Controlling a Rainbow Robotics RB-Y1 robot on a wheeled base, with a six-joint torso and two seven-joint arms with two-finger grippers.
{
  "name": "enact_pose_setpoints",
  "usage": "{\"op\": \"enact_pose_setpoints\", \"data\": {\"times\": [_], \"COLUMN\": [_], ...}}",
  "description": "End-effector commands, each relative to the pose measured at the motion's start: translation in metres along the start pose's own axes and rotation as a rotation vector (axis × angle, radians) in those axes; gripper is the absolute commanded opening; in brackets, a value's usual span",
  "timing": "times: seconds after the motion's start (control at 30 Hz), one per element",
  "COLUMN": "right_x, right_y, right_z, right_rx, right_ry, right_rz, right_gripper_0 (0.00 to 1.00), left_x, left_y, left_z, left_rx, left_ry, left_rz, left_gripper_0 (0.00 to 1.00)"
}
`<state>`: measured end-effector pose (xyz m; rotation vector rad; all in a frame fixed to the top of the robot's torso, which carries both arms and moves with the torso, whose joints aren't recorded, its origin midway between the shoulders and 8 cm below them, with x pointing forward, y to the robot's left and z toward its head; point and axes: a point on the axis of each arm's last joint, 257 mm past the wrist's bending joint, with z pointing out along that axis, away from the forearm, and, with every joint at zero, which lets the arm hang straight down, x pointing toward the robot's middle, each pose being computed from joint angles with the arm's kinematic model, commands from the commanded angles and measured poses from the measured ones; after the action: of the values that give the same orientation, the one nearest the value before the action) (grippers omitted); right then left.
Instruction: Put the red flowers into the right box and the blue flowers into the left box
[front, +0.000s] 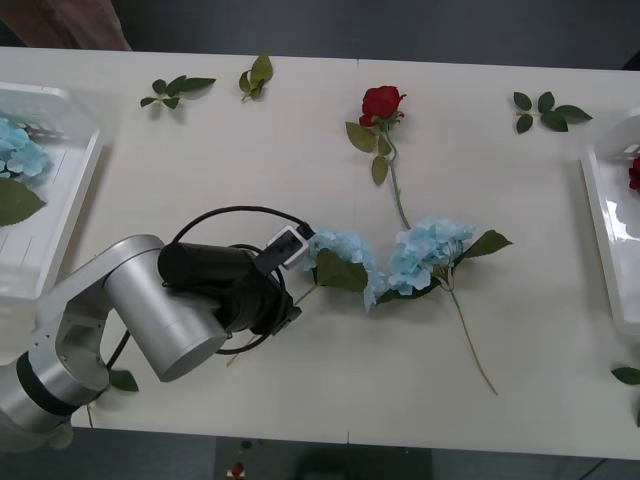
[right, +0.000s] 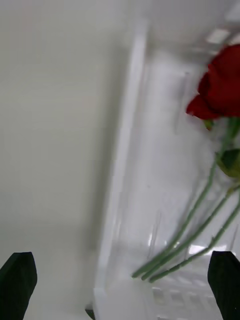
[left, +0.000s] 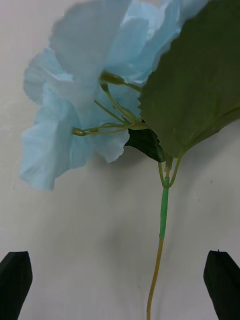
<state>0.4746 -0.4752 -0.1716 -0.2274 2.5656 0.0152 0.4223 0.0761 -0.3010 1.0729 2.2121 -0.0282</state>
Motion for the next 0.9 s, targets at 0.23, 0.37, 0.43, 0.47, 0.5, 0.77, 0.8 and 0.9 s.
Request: {"op": "enact_pose_setpoints", "data": {"times": [0.23, 0.37, 0.43, 0.47, 0.5, 0.77, 0.8, 0.9], "right_x": [-0.046, -0.047, -0.049, -0.049, -0.049, -0.041, -0.038, -0.032], "right_y": [0.086, 0.122, 0.138, 0.142, 0.148, 0.192, 0.196, 0.21], "right_z": [-0.021, -0.015, -0.012, -0.011, -0.01, 0.006, 0.009, 0.017], "right_rx": [-0.224, -0.31, -0.334, -0.337, -0.337, -0.325, -0.323, -0.322], "right_ry": [-0.056, -0.058, -0.069, -0.069, -0.072, -0.057, -0.056, -0.059], "right_rz": [-0.267, -0.312, -0.336, -0.344, -0.358, -0.432, -0.437, -0.452], "right_gripper_0": [1.0, 1.0, 1.0, 1.0, 1.0, 1.0, 1.0, 1.0], "left_x": [-0.025, -0.026, -0.026, -0.026, -0.025, -0.023, -0.023, -0.024], "left_y": [-0.018, -0.022, -0.022, -0.023, -0.023, -0.024, -0.023, -0.024], "left_z": [0.011, 0.019, 0.023, 0.024, 0.027, 0.047, 0.049, 0.051], "left_rx": [0.0, -0.007, -0.009, -0.009, -0.007, -0.01, -0.014, -0.017], "left_ry": [-0.032, -0.022, -0.023, -0.024, -0.025, -0.04, -0.041, -0.045], "left_rz": [-0.032, -0.033, -0.03, -0.029, -0.03, -0.014, -0.008, -0.003], "left_gripper_0": [1.0, 1.0, 1.0, 1.0, 1.0, 1.0, 1.0, 0.84]}}
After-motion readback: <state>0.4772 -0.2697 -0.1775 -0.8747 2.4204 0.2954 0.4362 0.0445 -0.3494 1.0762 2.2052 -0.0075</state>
